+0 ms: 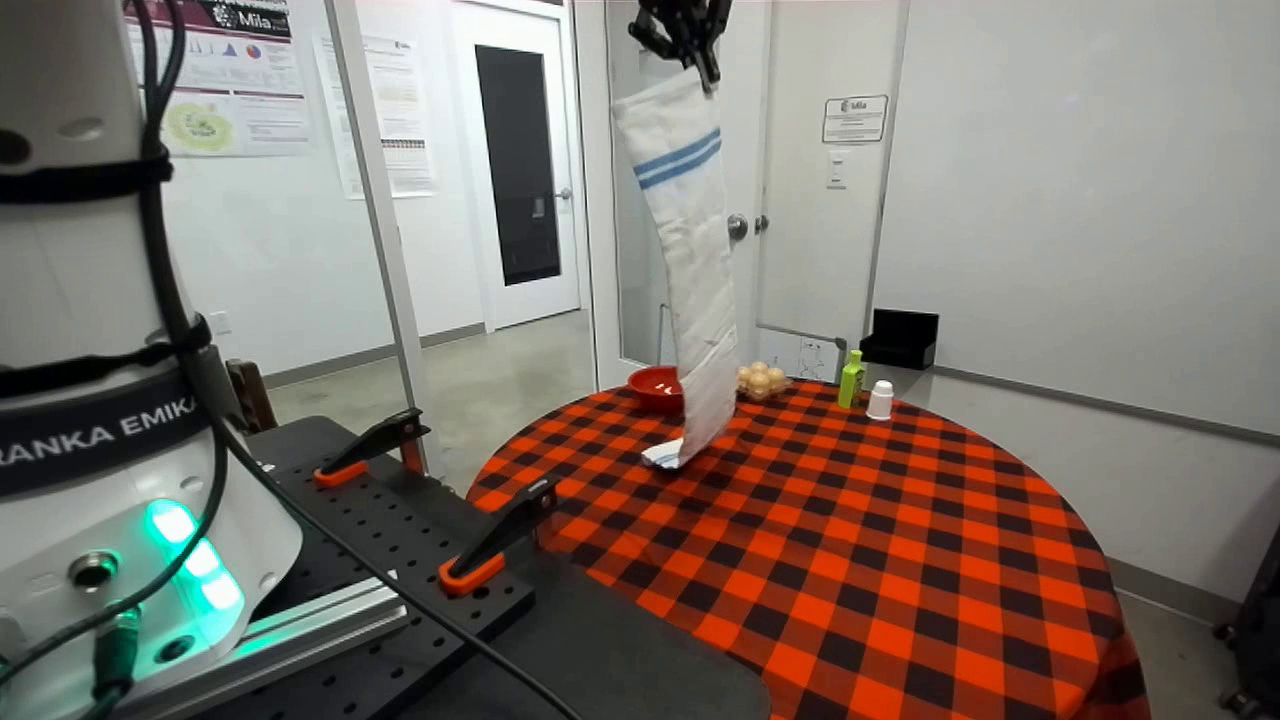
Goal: Pick up the white and blue towel, set the towel down and fold it three times over
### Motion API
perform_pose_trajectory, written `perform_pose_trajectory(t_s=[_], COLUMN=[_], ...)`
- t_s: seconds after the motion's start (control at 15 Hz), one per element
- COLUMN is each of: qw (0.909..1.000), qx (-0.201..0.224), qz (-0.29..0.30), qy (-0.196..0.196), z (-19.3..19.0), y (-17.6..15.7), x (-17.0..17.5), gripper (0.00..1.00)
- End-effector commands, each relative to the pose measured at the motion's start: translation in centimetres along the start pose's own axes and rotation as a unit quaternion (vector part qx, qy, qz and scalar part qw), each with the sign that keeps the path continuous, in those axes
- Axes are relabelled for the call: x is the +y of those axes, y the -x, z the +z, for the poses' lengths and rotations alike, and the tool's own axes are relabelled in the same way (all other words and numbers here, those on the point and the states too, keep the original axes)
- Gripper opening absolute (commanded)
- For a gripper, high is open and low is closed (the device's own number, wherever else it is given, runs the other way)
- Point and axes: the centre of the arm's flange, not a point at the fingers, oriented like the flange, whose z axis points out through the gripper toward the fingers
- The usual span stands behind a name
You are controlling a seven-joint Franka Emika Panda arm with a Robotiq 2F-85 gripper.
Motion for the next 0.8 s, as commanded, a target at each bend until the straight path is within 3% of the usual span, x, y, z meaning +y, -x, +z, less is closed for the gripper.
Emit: perform_pose_trajectory(t_s=[0.0, 0.53, 0.73], qw=[0.9999, 0.9994, 0.9983], qx=[0.005, -0.005, 0.015], qz=[0.007, 0.01, 0.042], qy=[0.015, 0.033, 0.037], z=[-4.6, -6.8, -8.6], y=[1.7, 1.8, 1.6], x=[3.9, 6.2, 8.6], gripper=[0.01, 0.01, 0.01])
